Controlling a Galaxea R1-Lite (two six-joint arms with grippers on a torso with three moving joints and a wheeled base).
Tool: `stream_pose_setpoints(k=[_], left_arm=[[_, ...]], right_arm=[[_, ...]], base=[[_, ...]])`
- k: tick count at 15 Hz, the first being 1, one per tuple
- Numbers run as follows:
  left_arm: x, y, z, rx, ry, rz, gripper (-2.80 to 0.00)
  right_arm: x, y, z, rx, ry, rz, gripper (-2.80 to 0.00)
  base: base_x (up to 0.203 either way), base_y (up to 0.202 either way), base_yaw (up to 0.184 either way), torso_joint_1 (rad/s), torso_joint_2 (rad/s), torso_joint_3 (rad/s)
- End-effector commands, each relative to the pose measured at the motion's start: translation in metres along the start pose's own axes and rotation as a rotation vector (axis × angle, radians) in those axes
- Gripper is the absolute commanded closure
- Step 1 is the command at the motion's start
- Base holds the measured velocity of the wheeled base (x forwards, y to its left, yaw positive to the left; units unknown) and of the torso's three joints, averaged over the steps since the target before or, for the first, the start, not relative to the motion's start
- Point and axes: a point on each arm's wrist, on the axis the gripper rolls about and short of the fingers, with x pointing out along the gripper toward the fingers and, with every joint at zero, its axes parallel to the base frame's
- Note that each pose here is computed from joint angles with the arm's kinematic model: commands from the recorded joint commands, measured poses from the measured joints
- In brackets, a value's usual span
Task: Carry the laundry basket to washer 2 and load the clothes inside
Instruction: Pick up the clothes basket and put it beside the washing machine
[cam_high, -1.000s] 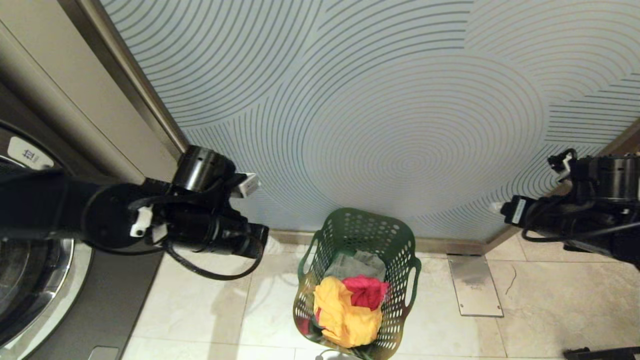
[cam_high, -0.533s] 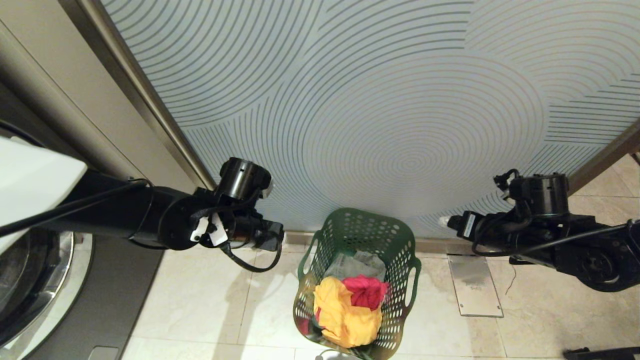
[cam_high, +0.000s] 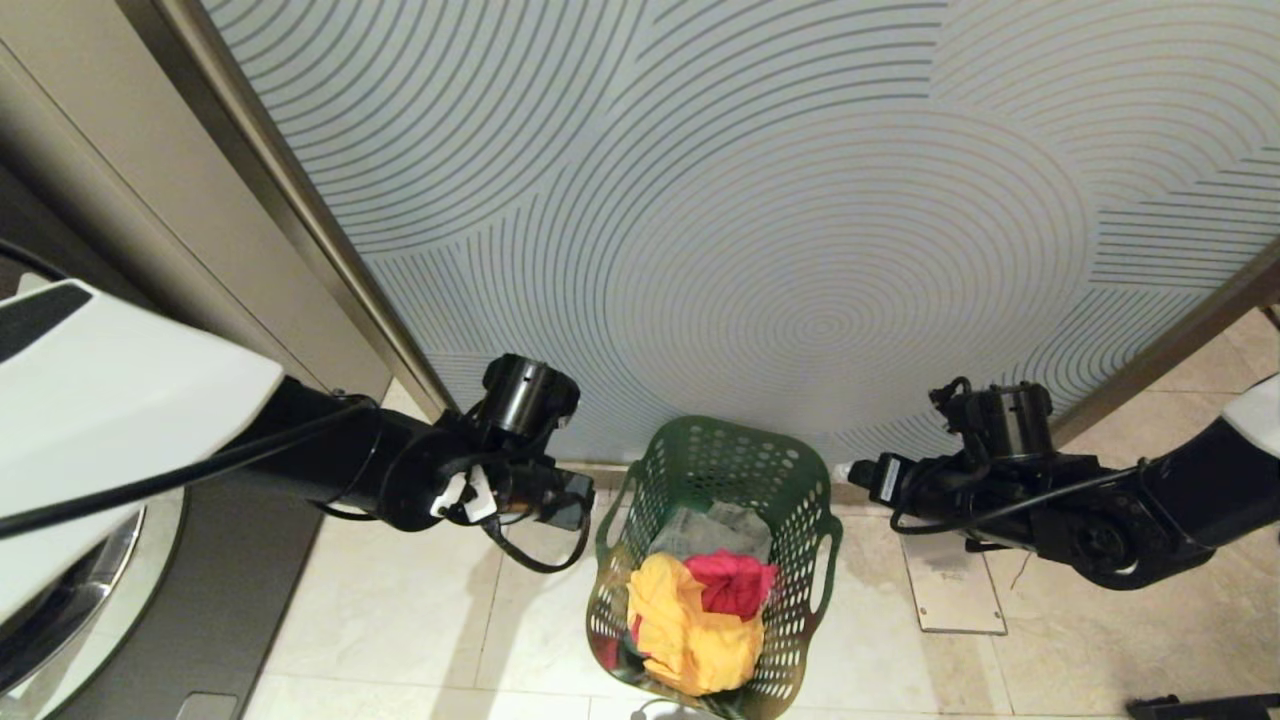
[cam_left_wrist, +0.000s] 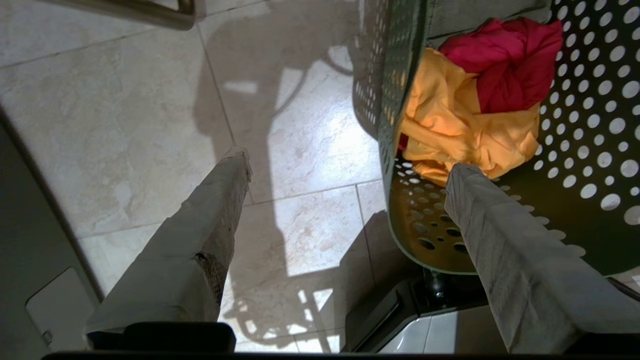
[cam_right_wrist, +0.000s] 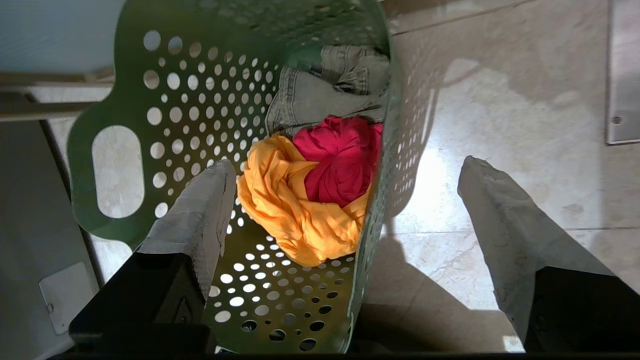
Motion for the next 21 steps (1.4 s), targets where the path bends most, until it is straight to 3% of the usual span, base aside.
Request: stream_pose_setpoints(k=[1,5,12,16,21], left_arm=[[0.012,-0.011,-0.008,0.022,0.026,-0.014,-2.8],[0.025,-0.035,-0.013,0.053,0.024,-0.049,-2.8],[0.052,-0.067,0.004,0.075,-0.031,-0.07,-2.8],[0.072,-0.075,0.01,0.081,-0.045,0.01,-2.8],[0.093,-0.072,0.016,0.076,-0.066,0.077,-2.8]], right_arm=[[0.021,-0.005,-0.015,-0.002,0.052,-0.002,-2.8],[0.039,-0.008,-0.031,0.001,0.09,-0.001,-2.8],[0.062,-0.005,-0.043,0.013,0.096,0.017,-2.8],[0.065,0.003,-0.037,0.007,0.077,0.04,-2.8],[0.065,0.016,-0.045,0.02,0.09,0.068,-2.8]], base=[[0.0,0.0,0.0,0.0,0.0,0.0],[0.0,0.0,0.0,0.0,0.0,0.0],[0.0,0.0,0.0,0.0,0.0,0.0],[0.0,0.0,0.0,0.0,0.0,0.0],[0.0,0.0,0.0,0.0,0.0,0.0]])
